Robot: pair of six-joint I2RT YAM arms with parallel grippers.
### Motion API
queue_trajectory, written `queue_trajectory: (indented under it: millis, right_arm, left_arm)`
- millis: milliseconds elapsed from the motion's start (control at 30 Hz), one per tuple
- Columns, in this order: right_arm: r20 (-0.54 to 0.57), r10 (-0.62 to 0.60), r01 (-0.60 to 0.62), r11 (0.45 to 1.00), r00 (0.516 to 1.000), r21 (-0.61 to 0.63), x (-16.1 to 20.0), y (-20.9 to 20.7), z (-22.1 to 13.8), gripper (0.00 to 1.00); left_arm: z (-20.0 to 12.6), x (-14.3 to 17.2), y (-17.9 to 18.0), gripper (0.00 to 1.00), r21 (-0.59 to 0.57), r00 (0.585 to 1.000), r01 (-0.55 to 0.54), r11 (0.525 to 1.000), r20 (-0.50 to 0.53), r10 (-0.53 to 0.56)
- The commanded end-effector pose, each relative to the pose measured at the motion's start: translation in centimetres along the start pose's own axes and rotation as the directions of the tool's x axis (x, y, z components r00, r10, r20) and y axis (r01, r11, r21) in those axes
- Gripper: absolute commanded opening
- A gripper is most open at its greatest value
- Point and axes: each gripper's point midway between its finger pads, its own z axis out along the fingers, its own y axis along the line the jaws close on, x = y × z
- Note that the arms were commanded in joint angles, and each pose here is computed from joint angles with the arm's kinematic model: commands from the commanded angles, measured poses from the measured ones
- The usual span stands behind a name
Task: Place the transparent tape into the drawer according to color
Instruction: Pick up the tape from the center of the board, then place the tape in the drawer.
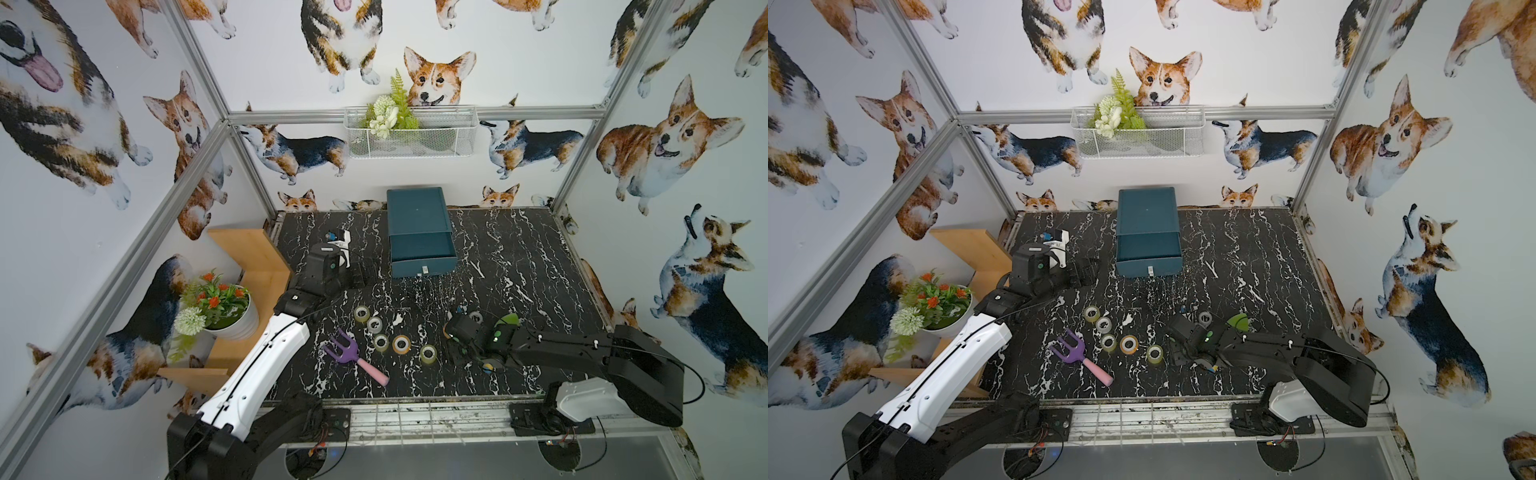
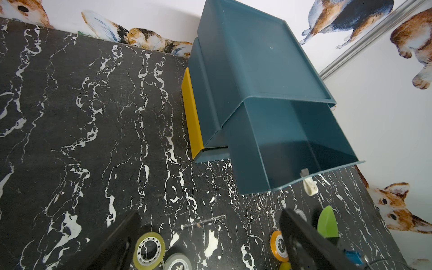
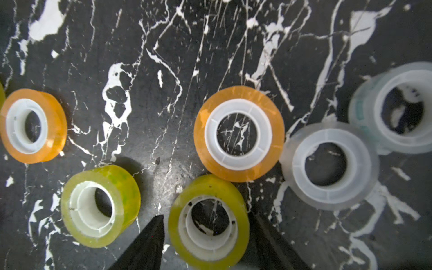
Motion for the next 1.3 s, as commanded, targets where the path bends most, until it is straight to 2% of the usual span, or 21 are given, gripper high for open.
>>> queue_trajectory:
  millis: [0, 133, 367, 633, 900, 1067, 1267]
  right_arm:
    - [-0.001, -0.02, 0.02, 0.997, 1.0, 0.071, 0.3, -1.1, 0.1, 0.64]
    - [-0.002, -0.023, 0.023, 0.996, 1.0, 0.09, 0.3, -1.4, 0.2, 0.56]
    - [0.035, -0.02, 0.019, 0.999, 0.999, 0.028, -0.4, -0.4, -0.7, 0.43]
    - [0.137, 0.002, 0.006, 0.999, 0.991, -0.052, -3.2, 1.1, -4.2, 0.41]
    - [0.277, -0.007, 0.029, 0.997, 0.961, -0.077, -9.0, 2.7, -9.6, 0.41]
    - [0.379, 0.016, 0.028, 0.994, 0.925, -0.11, -14.4, 2.9, -13.5, 0.41]
    - [0.493, 0.009, 0.029, 0.997, 0.87, -0.07, -21.1, 2.2, -17.9, 0.41]
  left_arm:
    - [0.0, -0.4, -0.1, 0.99, 0.005, 1.0, -0.016, 1.0, 0.015, 0.016]
    - [0.1, -0.2, -0.1, 0.99, 0.003, 1.0, -0.017, 1.0, 0.01, 0.017]
    - [0.2, -0.2, 0.0, 0.99, 0.001, 1.0, -0.019, 1.0, 0.008, 0.019]
    - [0.3, -0.2, -0.1, 0.99, 0.003, 1.0, -0.021, 1.0, 0.004, 0.021]
    - [0.5, -0.1, 0.0, 0.99, -0.003, 1.0, -0.022, 1.0, -0.001, 0.022]
    - [0.4, -0.2, 0.1, 0.99, -0.009, 1.0, -0.025, 1.0, -0.001, 0.025]
    - [0.4, -0.1, 0.2, 0.99, -0.012, 1.0, -0.028, 1.0, 0.0, 0.028]
